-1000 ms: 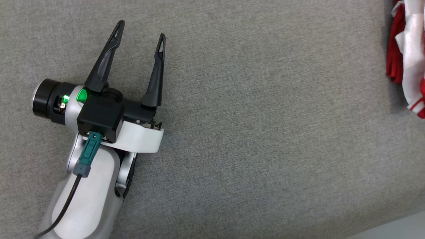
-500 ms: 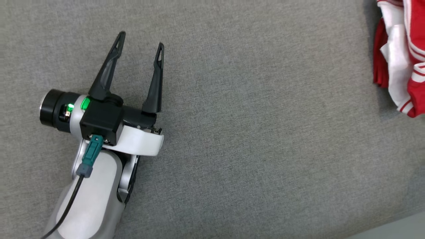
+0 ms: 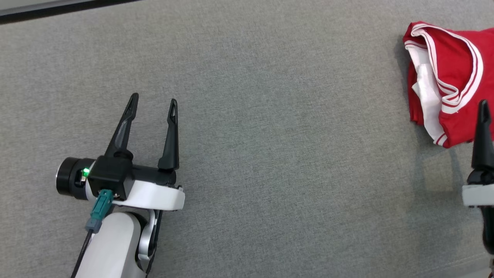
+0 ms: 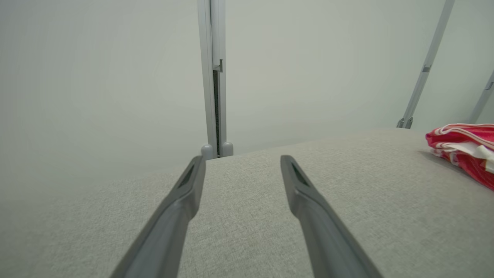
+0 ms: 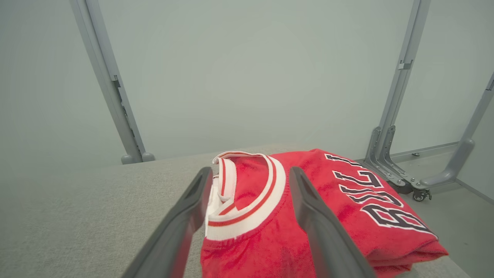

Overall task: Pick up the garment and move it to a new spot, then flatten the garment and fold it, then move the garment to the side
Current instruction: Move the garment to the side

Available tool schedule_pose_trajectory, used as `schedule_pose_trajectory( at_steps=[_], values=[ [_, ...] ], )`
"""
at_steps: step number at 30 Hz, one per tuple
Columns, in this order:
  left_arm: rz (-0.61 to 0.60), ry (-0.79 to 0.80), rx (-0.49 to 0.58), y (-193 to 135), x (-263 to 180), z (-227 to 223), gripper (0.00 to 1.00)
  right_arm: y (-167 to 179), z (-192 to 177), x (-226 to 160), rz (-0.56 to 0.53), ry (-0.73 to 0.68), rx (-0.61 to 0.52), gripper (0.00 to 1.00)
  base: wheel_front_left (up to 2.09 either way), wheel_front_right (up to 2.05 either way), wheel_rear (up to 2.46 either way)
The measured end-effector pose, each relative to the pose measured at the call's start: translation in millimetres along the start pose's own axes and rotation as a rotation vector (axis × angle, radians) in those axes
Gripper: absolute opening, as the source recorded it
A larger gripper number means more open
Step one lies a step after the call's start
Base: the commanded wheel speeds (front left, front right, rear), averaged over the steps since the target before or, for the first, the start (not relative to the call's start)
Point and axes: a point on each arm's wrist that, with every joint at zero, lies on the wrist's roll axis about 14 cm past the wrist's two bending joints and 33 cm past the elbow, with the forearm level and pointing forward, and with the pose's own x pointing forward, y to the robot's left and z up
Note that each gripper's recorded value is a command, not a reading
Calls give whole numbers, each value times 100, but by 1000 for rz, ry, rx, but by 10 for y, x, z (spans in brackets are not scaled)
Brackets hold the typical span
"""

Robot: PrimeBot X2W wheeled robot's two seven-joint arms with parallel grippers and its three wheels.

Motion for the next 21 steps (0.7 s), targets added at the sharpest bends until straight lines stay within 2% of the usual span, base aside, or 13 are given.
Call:
schedule_pose_trajectory(
  at_steps=[7,11,21],
  values=[
    [134,13,0,321,-414,125,100,691,9,-169,170,-18,44,100,0,0,0],
    [203,22,9,496,-685,178,100,950,61,-248,241,-20,54,100,0,0,0],
    [319,18,44,747,-1372,357,100,1227,228,-573,319,-14,48,100,0,0,0]
  ],
)
